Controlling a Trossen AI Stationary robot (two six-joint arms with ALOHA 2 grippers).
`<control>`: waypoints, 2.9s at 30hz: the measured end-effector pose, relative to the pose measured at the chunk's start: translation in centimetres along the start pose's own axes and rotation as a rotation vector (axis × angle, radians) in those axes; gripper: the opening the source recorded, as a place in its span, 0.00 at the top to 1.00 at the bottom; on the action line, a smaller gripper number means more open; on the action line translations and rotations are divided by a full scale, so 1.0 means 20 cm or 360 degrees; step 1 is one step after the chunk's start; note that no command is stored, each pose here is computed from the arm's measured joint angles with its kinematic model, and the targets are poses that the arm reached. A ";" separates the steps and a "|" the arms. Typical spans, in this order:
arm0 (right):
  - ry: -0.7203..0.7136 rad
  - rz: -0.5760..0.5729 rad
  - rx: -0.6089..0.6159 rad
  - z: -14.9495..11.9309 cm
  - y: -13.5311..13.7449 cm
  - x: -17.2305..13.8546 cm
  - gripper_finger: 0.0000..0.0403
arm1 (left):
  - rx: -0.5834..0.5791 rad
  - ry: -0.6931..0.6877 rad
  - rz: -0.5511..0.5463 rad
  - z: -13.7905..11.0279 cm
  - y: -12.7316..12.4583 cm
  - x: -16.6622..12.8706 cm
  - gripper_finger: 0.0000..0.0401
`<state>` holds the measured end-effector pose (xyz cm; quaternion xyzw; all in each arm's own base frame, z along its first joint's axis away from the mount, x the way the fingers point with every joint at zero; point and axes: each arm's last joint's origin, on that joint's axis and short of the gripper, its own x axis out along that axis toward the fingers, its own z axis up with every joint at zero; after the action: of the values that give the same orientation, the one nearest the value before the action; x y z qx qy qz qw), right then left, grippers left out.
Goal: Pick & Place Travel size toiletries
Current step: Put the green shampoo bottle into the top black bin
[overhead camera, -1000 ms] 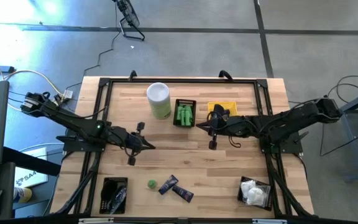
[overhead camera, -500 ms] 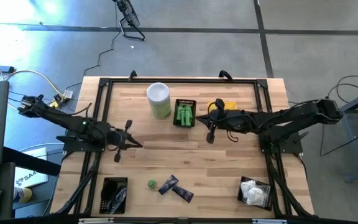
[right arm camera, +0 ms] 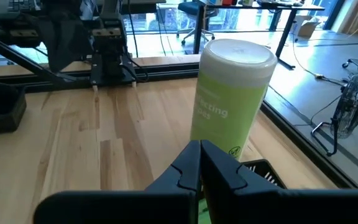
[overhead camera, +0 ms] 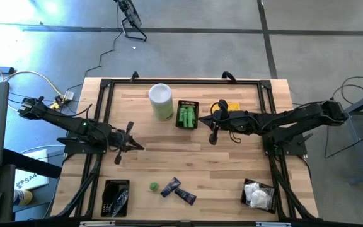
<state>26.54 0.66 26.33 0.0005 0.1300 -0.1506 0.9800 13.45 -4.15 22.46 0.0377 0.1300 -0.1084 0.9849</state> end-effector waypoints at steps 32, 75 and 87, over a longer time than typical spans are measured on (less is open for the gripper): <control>-0.0010 0.0008 0.0088 0.00 0.00 0.00 0.99 | 0.0010 0.0012 -0.0078 0.00 -0.01 0.02 0.46; -0.0008 0.0009 0.0082 0.00 0.00 0.00 0.99 | -0.0031 -0.0017 -0.0872 -0.13 -0.21 0.47 0.54; -0.0006 0.0009 0.0085 0.00 0.00 0.00 0.99 | -0.0021 0.0010 -0.0810 -0.15 -0.25 0.53 0.54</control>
<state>26.55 0.68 26.37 0.0266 0.1241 -0.1513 0.9803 21.57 -10.79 16.46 -0.0025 0.1390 -0.3519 0.9257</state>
